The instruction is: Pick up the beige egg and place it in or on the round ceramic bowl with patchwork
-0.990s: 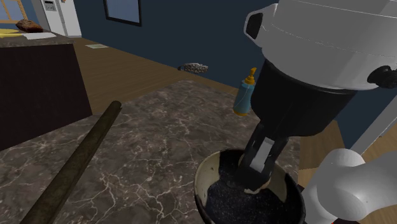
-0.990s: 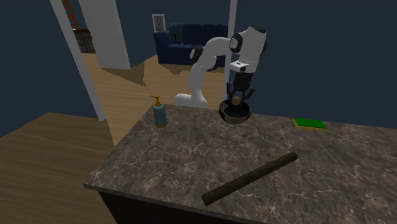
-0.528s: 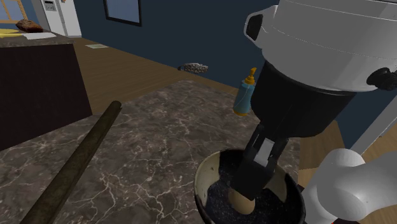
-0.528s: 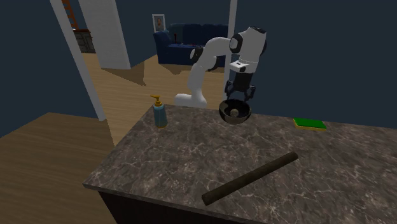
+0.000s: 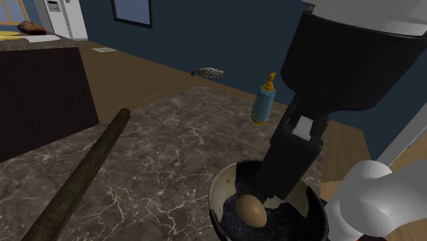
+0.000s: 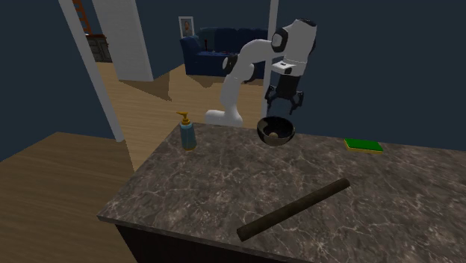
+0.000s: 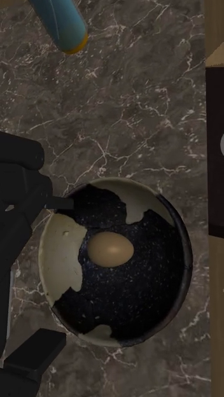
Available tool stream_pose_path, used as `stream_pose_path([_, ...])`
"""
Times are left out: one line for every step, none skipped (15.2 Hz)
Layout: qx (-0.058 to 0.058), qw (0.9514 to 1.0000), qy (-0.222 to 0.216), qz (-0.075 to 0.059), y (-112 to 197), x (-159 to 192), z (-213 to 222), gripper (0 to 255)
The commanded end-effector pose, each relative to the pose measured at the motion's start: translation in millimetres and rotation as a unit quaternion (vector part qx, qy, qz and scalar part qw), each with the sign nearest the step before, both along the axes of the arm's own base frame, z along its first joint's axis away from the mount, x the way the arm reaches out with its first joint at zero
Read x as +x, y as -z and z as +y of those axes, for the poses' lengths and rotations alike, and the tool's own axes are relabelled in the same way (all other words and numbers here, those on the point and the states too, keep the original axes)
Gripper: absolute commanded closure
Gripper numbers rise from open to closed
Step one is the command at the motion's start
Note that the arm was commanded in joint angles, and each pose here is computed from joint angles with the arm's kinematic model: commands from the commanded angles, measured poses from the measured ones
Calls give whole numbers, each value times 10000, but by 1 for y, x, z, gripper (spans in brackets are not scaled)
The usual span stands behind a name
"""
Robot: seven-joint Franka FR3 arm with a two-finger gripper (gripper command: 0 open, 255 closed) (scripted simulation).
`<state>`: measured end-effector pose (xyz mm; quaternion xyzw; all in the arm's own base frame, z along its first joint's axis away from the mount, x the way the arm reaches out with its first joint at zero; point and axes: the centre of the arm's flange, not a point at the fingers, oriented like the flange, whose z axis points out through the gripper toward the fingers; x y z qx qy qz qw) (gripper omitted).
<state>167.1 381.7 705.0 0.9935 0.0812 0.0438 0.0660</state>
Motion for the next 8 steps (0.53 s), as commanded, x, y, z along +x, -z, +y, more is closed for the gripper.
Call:
stream_pose_path([-2,10000,1,1,-11,-3,0,0])
stream_pose_path([-2,10000,1,1,-11,-3,0,0])
stream_pose_path([-2,10000,1,1,-11,-3,0,0])
stream_pose_path([-2,10000,1,1,-11,-3,0,0])
stream_pose_path([-2,10000,1,1,-11,-3,0,0])
stream_pose_path([-2,10000,1,1,-11,-3,0,0])
stream_pose_path([-2,10000,1,1,-11,-3,0,0])
stream_pose_path([-2,10000,1,1,-11,-3,0,0])
